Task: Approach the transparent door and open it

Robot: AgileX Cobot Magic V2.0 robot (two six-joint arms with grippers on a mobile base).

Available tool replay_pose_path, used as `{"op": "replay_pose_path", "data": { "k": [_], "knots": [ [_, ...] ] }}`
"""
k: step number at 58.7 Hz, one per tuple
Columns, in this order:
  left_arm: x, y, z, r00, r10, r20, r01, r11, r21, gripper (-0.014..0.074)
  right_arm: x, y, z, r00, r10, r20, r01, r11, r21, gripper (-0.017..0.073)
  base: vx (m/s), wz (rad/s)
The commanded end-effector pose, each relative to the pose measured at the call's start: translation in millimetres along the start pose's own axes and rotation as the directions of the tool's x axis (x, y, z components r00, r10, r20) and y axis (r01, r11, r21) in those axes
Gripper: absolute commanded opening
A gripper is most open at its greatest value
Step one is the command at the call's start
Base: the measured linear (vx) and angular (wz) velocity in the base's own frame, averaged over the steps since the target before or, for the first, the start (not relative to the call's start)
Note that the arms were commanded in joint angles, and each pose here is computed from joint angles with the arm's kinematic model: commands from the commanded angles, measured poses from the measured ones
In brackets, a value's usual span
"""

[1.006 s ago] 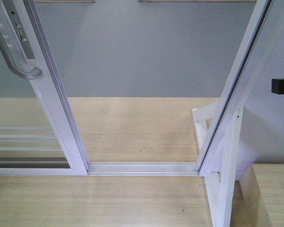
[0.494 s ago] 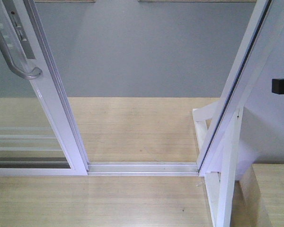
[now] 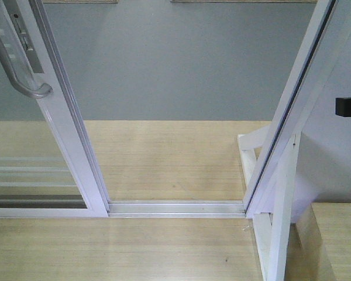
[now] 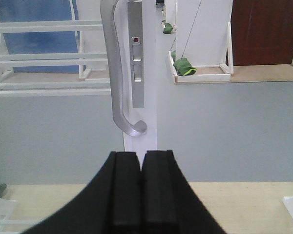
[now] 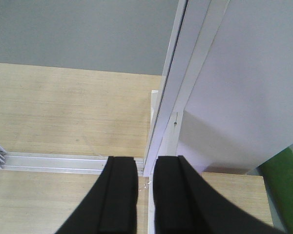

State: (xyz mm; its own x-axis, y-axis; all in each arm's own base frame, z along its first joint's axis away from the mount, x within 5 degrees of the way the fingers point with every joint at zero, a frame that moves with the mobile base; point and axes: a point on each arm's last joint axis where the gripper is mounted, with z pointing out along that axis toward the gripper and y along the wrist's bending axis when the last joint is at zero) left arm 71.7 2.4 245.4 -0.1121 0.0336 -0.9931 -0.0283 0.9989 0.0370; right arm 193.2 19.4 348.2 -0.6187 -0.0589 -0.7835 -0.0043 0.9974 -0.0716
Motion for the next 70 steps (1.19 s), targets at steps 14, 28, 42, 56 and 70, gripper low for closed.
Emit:
{"op": "replay_pose_path", "data": {
  "k": [14,28,42,56,70],
  "knots": [
    [35.2,-1.8,-12.4,0.966,-0.119,0.23,0.117,0.993,0.025,-0.0003,-12.8,-1.4,-8.6,0.995,-0.008,0.101,0.008,1.0,-0.005,0.0208,0.0,0.0],
    [45.8,-2.2,-10.7,0.97,-0.138,0.201,0.135,0.99,0.027,-0.0003,-12.9,-1.3,-8.6,0.995,-0.008,0.102,0.008,1.0,-0.005,0.0208,0.0,0.0],
    [45.9,-2.2,-10.6,0.97,-0.136,0.199,0.134,0.991,0.026,-0.0003,-12.9,-1.4,-8.6,0.995,-0.008,0.101,0.008,1.0,-0.005,0.0208,0.0,0.0],
    [45.9,-2.2,-10.6,0.97,-0.136,0.199,0.134,0.991,0.026,-0.0003,-12.9,-1.4,-8.6,0.995,-0.008,0.101,0.008,1.0,-0.005,0.0208,0.0,0.0],
    [45.9,-2.2,-10.6,0.97,-0.136,0.199,0.134,0.991,0.026,-0.0003,-12.9,-1.4,-8.6,0.995,-0.008,0.101,0.008,1.0,-0.005,0.0208,0.0,0.0]
  ]
}}
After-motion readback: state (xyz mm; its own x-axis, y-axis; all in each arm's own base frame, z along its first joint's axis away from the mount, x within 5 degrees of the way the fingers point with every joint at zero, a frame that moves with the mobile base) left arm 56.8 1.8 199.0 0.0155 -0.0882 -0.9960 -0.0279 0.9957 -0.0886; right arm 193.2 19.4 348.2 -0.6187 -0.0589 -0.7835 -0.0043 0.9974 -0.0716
